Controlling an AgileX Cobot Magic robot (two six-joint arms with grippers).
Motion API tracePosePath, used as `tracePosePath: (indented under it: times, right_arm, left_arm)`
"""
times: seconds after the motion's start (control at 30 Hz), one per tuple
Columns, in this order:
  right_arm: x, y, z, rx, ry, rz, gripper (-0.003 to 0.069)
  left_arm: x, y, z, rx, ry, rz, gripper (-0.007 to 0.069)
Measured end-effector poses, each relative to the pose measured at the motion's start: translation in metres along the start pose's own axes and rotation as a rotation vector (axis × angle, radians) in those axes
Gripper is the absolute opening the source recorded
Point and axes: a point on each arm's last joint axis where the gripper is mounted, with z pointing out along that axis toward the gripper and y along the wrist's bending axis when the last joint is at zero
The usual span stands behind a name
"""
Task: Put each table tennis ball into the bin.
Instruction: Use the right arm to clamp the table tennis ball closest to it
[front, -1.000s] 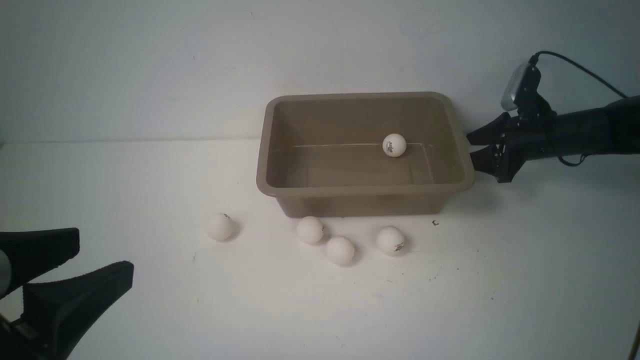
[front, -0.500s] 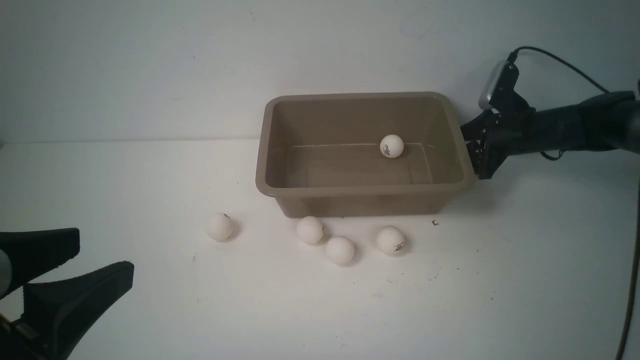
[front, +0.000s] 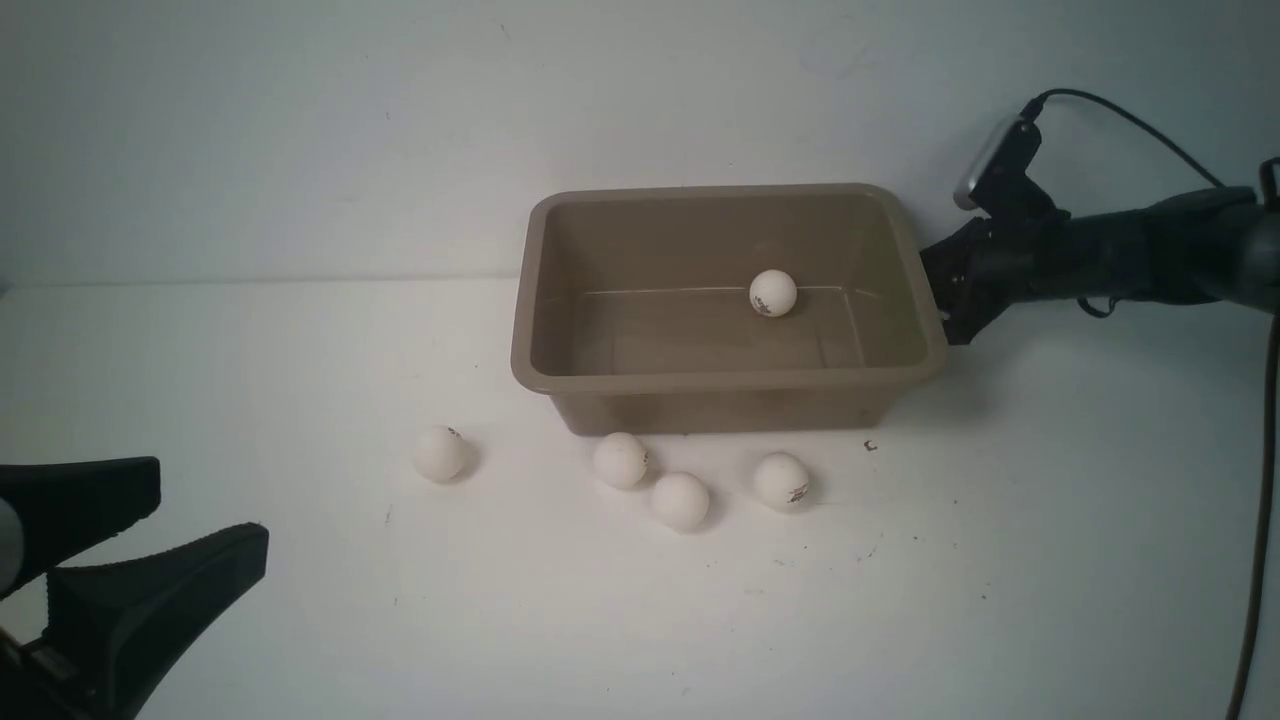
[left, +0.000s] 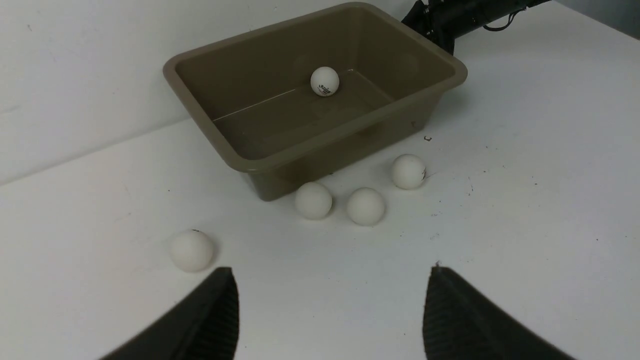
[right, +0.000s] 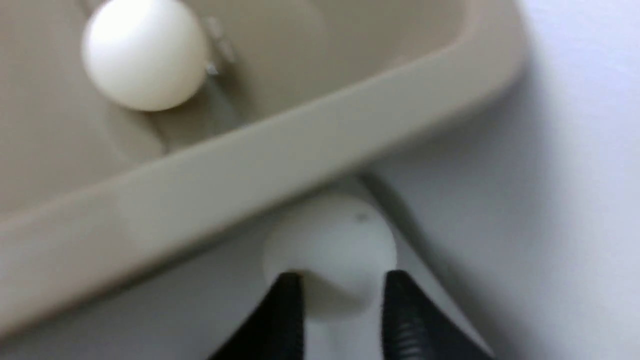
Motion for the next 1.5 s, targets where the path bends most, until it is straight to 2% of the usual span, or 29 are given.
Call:
tracePosePath:
  times: [0.1,0.13,0.23,0.37,0.47,0.67,0.8,0.97,1.13,1.5]
  right_arm:
    - [0.001,-0.001,0.000,0.012,0.006,0.002,0.0034]
    - [0.001,-0.001,0.000,0.013,0.007,0.002,0.0016]
    - [0.001,-0.001,0.000,0.007,0.011,-0.007,-0.0008]
    - [0.006,0.002,-0.004,-0.052,0.028,-0.052,0.0000]
    - [0.011,0.001,-0.008,-0.083,0.037,-0.071,0.0047]
    - [0.022,-0.007,-0.017,-0.074,0.050,-0.062,0.0283]
    - [0.023,-0.008,-0.021,-0.093,0.034,0.037,0.0375]
    - [0.021,-0.005,-0.022,-0.139,0.001,0.084,0.0393]
    - [0.018,-0.003,-0.023,-0.166,-0.032,0.040,0.0397]
    - [0.010,-0.007,-0.024,-0.132,-0.099,-0.026,0.0428]
  left_arm:
    - [0.000,0.000,0.000,0.000,0.000,0.000,0.0451]
    - [0.000,0.000,0.000,0.000,0.000,0.000,0.0451]
    - [0.000,0.000,0.000,0.000,0.000,0.000,0.0451]
    - [0.000,0.000,0.000,0.000,0.000,-0.001,0.0451]
    - [0.000,0.000,0.000,0.000,0.000,-0.001,0.0451]
    - [0.000,0.000,0.000,0.000,0.000,-0.001,0.0451]
    - [0.000,0.000,0.000,0.000,0.000,-0.001,0.0451]
    - [0.000,0.000,0.000,-0.001,-0.001,-0.001,0.0451]
    - [0.000,0.000,0.000,-0.001,-0.001,-0.001,0.0451]
    - [0.000,0.000,0.000,-0.001,-0.001,-0.019,0.0451]
